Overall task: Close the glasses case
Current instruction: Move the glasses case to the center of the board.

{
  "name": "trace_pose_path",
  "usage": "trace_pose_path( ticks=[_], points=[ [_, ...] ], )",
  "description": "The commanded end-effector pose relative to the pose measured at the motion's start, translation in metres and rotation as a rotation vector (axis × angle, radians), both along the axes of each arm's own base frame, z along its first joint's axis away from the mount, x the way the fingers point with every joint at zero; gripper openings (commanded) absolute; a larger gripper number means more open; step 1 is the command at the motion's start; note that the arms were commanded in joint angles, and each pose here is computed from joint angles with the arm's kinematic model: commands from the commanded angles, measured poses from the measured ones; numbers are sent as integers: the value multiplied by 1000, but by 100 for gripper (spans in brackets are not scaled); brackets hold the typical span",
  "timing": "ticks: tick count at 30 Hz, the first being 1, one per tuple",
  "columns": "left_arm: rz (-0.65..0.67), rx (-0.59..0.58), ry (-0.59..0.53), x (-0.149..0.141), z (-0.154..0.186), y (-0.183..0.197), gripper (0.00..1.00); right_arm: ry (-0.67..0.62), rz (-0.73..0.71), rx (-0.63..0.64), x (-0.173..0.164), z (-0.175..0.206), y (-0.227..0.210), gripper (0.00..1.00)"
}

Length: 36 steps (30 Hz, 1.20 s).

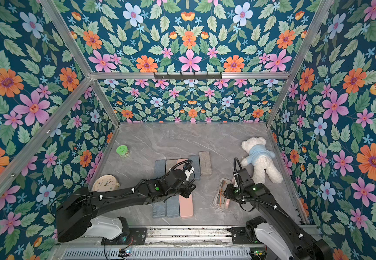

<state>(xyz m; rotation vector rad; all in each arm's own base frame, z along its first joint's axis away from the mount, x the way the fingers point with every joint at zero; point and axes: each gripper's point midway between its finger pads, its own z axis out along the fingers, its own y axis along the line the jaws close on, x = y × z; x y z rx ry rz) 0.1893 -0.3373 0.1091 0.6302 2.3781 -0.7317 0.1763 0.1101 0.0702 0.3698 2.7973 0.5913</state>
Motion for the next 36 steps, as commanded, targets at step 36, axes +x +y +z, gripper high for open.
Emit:
trace_pose_path(
  ticks=[36],
  points=[
    [116,-66,20,18,-2,54,27,-30,218,-74,-14,11,31,30]
  ],
)
